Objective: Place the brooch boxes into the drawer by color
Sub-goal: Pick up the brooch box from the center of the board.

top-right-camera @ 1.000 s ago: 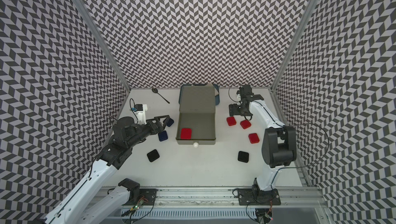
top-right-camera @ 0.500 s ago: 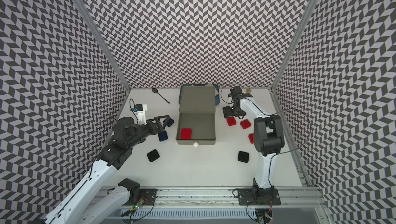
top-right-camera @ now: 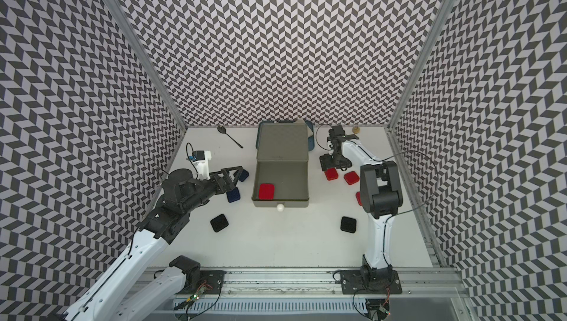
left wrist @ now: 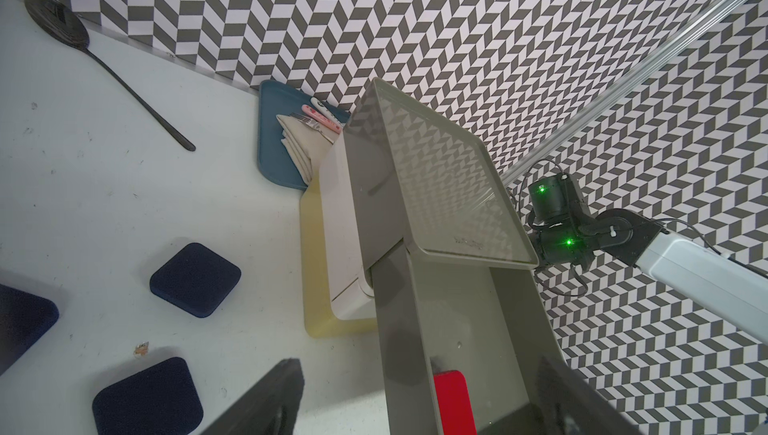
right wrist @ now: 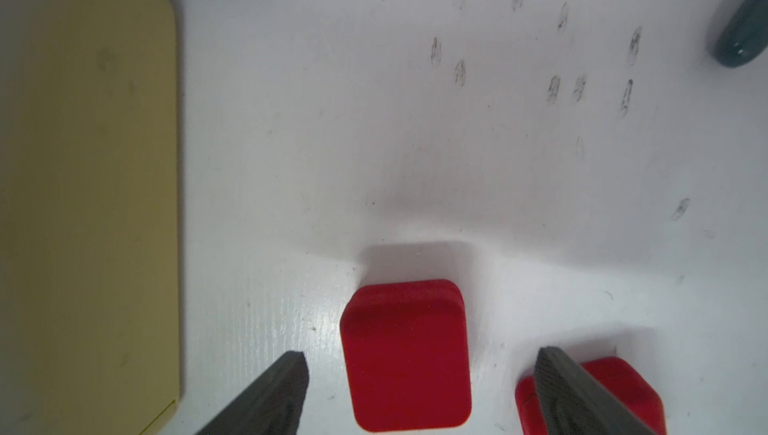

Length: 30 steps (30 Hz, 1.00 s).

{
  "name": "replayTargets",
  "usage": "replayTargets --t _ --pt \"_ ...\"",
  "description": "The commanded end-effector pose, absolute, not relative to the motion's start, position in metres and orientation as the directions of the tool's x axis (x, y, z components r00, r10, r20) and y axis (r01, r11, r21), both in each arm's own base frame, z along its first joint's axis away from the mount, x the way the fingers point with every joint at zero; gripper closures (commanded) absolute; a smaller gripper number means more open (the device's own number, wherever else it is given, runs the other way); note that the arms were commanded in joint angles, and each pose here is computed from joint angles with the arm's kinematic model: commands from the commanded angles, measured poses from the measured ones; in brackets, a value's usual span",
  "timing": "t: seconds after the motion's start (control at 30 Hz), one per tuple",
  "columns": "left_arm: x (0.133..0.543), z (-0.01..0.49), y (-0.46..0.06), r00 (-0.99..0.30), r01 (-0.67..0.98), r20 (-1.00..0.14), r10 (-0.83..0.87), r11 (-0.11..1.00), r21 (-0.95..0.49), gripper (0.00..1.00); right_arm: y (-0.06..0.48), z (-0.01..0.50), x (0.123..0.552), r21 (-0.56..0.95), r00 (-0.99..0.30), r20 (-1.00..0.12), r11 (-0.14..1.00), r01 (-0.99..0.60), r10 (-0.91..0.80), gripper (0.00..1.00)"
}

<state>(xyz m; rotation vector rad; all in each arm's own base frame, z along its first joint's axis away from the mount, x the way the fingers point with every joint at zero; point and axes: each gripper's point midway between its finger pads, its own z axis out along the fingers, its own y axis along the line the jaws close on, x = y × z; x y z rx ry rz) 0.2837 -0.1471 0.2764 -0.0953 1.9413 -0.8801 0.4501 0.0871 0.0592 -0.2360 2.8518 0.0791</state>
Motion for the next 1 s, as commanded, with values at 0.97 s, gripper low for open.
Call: replayTargets --t 0.97 --pt "0.295 0.276 -0.149 -0.505 0.301 -0.751 -0.425 0.729 -0.615 0.07 0.094 0.025 0.439 0.028 -0.966 -0.204 0.985 -0.17 -0.161 0.28"
